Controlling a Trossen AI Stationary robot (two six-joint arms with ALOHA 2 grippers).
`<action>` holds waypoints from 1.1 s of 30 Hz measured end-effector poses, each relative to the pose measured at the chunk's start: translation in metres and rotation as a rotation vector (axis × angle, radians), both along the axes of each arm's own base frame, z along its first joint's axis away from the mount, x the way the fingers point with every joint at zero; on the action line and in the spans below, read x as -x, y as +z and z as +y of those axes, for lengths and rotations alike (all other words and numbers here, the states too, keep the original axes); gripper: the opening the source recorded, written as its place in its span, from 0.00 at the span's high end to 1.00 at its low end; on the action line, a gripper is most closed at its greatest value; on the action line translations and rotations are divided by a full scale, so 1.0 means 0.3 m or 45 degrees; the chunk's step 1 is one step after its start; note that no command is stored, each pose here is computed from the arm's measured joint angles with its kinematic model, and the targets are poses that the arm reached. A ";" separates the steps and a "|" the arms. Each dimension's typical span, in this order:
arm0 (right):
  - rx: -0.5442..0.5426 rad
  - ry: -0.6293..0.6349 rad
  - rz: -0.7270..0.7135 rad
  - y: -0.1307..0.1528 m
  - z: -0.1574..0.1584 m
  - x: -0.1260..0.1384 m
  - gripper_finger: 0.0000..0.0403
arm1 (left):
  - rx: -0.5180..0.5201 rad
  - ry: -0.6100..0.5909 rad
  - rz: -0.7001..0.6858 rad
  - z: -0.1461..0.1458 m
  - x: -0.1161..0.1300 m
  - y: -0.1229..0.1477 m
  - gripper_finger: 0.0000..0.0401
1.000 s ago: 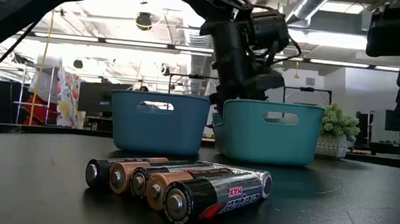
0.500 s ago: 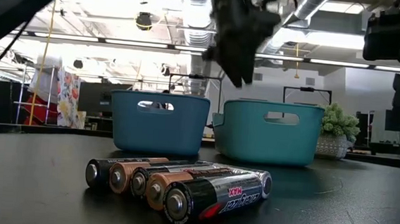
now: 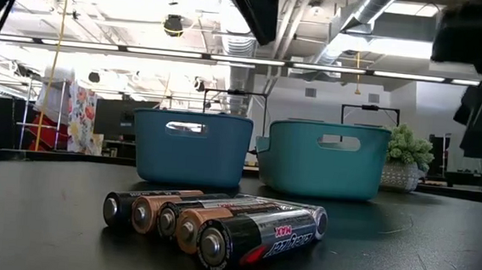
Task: Sort batteries
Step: Put the white battery into the green bin
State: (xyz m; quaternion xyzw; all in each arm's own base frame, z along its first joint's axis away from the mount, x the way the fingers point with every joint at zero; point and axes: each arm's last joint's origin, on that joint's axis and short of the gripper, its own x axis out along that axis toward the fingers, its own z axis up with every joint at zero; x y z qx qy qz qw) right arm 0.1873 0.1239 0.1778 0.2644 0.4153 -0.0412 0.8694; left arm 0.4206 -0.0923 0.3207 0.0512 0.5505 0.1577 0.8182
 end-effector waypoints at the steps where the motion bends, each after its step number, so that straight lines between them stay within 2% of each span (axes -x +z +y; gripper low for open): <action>1: 0.017 0.033 -0.016 0.009 0.011 -0.011 0.68 | -0.001 -0.008 0.007 -0.017 0.004 -0.008 0.67; 8: 0.140 0.166 -0.027 0.067 0.086 -0.110 0.68 | 0.014 -0.006 0.037 -0.087 0.099 -0.092 0.67; 12: 0.215 0.191 0.032 0.083 0.117 -0.178 0.69 | 0.096 0.053 -0.092 -0.074 0.204 -0.122 0.67; 17: 0.285 0.199 0.123 0.091 0.153 -0.260 0.69 | 0.262 0.145 -0.313 -0.034 0.378 -0.131 0.67; 21: 0.246 0.103 0.160 0.097 0.162 -0.320 0.69 | 0.375 0.201 -0.448 -0.009 0.527 -0.138 0.67; 25: 0.209 0.031 0.152 0.106 0.163 -0.381 0.69 | 0.472 0.192 -0.538 -0.003 0.659 -0.167 0.67; 29: 0.199 0.009 0.139 0.119 0.168 -0.429 0.69 | 0.552 0.178 -0.579 0.001 0.762 -0.206 0.67; 33: 0.200 -0.005 0.147 0.127 0.174 -0.464 0.69 | 0.590 0.196 -0.563 0.011 0.830 -0.249 0.67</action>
